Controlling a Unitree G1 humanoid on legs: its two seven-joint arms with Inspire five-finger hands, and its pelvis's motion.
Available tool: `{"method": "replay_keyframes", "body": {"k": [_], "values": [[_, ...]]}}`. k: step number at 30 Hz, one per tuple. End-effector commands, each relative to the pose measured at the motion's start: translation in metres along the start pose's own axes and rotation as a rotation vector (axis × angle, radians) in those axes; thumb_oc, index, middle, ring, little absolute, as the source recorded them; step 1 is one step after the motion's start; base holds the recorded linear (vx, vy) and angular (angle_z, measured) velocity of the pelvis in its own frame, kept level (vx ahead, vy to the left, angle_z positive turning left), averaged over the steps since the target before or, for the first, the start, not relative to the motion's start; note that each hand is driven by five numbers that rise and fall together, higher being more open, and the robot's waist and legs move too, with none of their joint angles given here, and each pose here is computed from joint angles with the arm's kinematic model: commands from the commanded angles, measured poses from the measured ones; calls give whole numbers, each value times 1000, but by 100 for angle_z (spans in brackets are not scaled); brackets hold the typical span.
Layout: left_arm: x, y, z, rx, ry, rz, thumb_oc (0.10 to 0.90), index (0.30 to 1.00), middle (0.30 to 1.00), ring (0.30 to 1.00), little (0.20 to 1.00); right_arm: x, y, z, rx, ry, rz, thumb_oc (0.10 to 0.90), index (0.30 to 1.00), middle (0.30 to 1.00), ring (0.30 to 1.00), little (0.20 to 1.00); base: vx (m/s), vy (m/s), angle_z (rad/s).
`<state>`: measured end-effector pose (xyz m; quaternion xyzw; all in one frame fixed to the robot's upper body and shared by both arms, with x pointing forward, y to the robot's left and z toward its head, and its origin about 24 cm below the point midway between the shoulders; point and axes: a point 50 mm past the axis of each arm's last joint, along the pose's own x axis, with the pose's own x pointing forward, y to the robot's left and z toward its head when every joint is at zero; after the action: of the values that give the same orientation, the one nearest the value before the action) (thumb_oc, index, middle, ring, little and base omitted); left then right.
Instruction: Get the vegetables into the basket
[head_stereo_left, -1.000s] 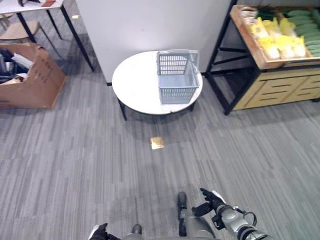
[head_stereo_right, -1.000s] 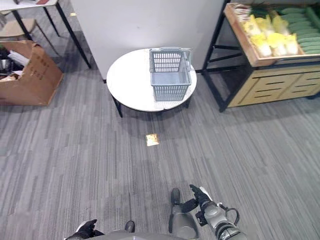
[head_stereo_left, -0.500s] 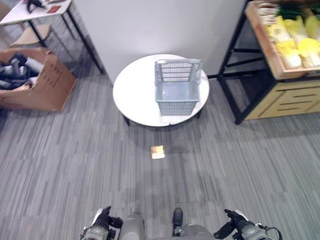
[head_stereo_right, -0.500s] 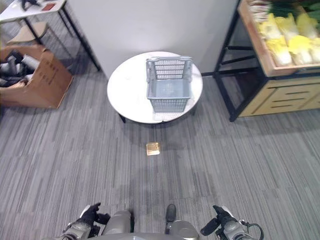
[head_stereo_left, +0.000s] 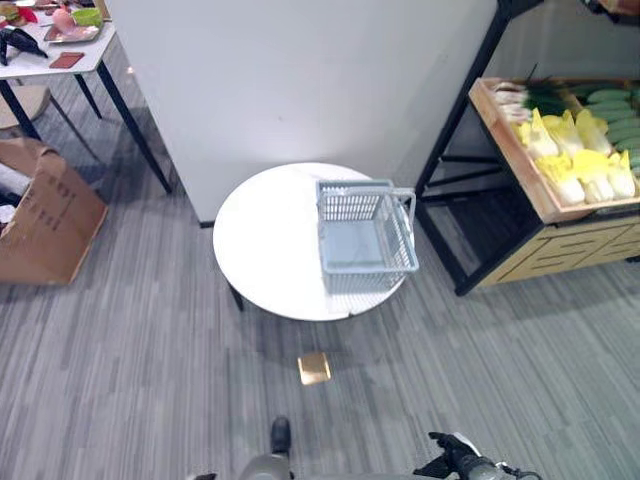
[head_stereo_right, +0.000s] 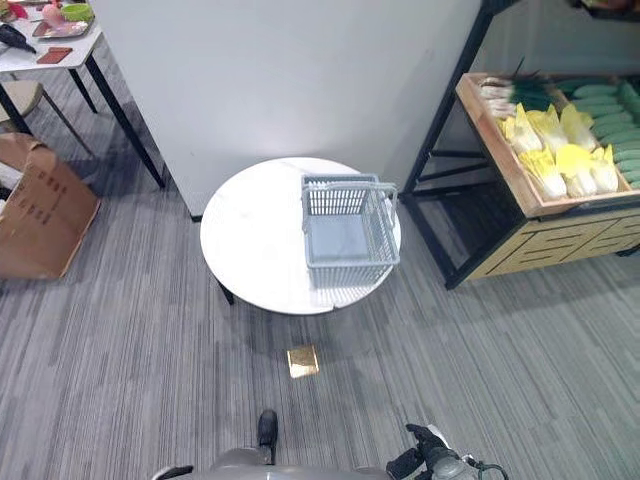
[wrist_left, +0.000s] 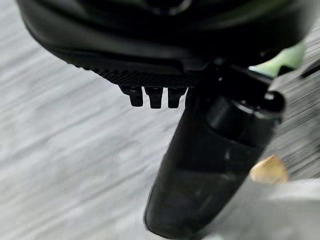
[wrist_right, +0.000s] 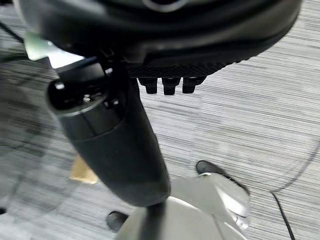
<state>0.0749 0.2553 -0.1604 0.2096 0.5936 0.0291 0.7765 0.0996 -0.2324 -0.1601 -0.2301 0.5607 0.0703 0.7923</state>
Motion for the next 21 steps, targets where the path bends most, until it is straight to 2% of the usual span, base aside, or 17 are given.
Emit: {"method": "replay_keyframes", "body": {"k": [1,9,21], "values": [[1,2,19,-10,-68,21,900,1000,1000,1000,1000,2,-11,24,-49,-70,-21,900,1000,1000,1000,1000,57,215,5],[2,8,14,-16,-39,35,900,1000,1000,1000,1000,3,-12,36,-74,-109,-28,900,1000,1000,1000,1000,117,131,-18],[1,-1,5,-28,-3,11,900,1000,1000,1000,1000,2,-10,27,-77,-79,-21,900,1000,1000,1000,1000,193,-137,16]]}}
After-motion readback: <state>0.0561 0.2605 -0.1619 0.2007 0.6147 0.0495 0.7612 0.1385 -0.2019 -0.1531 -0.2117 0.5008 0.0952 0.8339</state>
